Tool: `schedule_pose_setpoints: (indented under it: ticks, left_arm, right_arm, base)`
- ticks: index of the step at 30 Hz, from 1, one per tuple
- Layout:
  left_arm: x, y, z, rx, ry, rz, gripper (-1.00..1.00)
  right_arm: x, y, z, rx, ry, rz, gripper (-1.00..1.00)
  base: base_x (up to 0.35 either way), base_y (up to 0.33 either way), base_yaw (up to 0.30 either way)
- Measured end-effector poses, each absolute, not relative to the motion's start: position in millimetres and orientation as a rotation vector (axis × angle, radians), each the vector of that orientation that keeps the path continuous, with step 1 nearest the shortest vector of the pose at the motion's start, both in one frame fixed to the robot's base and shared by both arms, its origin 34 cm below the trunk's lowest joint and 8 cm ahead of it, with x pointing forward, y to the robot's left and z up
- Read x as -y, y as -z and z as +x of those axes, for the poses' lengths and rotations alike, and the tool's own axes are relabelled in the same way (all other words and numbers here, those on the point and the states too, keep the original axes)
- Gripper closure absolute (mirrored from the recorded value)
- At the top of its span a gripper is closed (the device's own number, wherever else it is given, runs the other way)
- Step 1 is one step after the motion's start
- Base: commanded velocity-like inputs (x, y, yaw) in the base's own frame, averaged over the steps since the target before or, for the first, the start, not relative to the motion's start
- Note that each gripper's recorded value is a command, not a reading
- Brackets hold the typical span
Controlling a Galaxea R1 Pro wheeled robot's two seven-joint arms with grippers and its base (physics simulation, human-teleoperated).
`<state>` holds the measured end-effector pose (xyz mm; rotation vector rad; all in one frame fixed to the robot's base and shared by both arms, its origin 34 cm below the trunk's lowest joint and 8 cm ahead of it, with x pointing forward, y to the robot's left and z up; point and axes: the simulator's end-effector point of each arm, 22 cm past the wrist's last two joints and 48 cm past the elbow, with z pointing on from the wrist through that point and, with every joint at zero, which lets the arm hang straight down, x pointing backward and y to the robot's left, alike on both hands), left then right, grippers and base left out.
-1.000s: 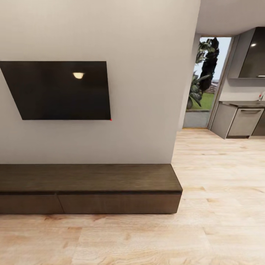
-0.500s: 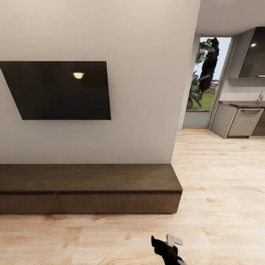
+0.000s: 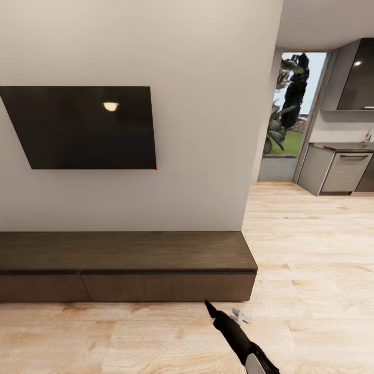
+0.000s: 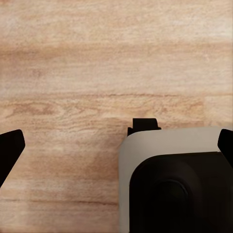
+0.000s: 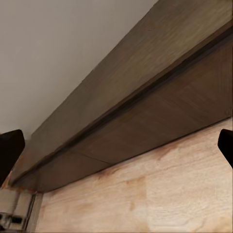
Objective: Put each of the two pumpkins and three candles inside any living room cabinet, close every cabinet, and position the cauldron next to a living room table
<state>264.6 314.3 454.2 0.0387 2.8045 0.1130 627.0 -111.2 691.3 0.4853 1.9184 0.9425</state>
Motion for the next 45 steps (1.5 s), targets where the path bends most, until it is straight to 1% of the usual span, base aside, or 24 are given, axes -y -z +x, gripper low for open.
schedule_pose_setpoints:
  ticks: [4, 9, 15, 18, 23, 24, 25, 27, 28, 33, 35, 37, 42, 45]
  left_arm:
    - [-309, -454, 269, -2.817, -0.106, 0.036, -1.00]
    - [-310, -458, 284, -2.806, -0.108, 0.037, -1.00]
    - [-311, -460, 293, -2.790, -0.106, 0.033, -1.00]
    - [-310, -467, 313, -2.746, -0.104, 0.037, -1.00]
    - [-309, -493, 372, -2.608, -0.092, 0.035, -1.00]
    - [-307, -510, 402, -2.539, -0.073, 0.048, -1.00]
    - [-309, -518, 413, -2.510, -0.070, 0.053, -1.00]
    - [-322, -553, 455, -2.396, -0.083, 0.082, -1.00]
    - [-327, -566, 459, -2.368, -0.090, 0.098, -1.00]
    - [-326, -592, 444, -2.325, -0.086, 0.139, -1.00]
    - [-324, -601, 446, -2.309, -0.084, 0.147, -1.00]
    - [-322, -605, 447, -2.298, -0.081, 0.152, -1.00]
    - [-314, -626, 458, -2.245, -0.069, 0.164, -1.00]
    - [-309, -631, 450, -2.234, -0.060, 0.170, -1.00]
  right_arm:
    - [135, -702, 627, -1.844, -1.049, 0.555, -1.00]
    - [152, -705, 626, -1.800, -1.092, 0.608, -1.00]
    - [158, -714, 627, -1.739, -1.163, 0.668, -1.00]
    - [160, -718, 630, -1.707, -1.199, 0.719, -1.00]
    - [163, -723, 642, -1.695, -1.211, 0.760, -1.00]
    - [164, -719, 645, -1.720, -1.205, 0.784, -1.00]
    - [164, -717, 646, -1.728, -1.203, 0.792, -1.00]
    - [163, -714, 649, -1.750, -1.206, 0.810, -1.00]
    - [162, -714, 652, -1.756, -1.217, 0.812, -1.00]
    - [164, -720, 669, -1.738, -1.260, 0.861, -1.00]
    - [180, -712, 673, -1.725, -1.257, 0.975, -1.00]
    - [188, -710, 676, -1.714, -1.254, 1.025, -1.00]
    - [202, -701, 675, -1.714, -1.237, 1.086, -1.00]
    - [211, -690, 669, -1.716, -1.223, 1.126, -1.00]
  base:
    - [0.000, 0.000, 0.000]
    - [0.000, 0.000, 0.000]
    - [0.000, 0.000, 0.000]
    - [0.000, 0.000, 0.000]
    - [0.000, 0.000, 0.000]
    - [0.000, 0.000, 0.000]
    - [0.000, 0.000, 0.000]
    - [0.000, 0.000, 0.000]
    - [0.000, 0.000, 0.000]
    - [0.000, 0.000, 0.000]
    - [0.000, 0.000, 0.000]
    - [0.000, 0.000, 0.000]
    - [0.000, 0.000, 0.000]
    - [0.029, 0.000, 0.000]
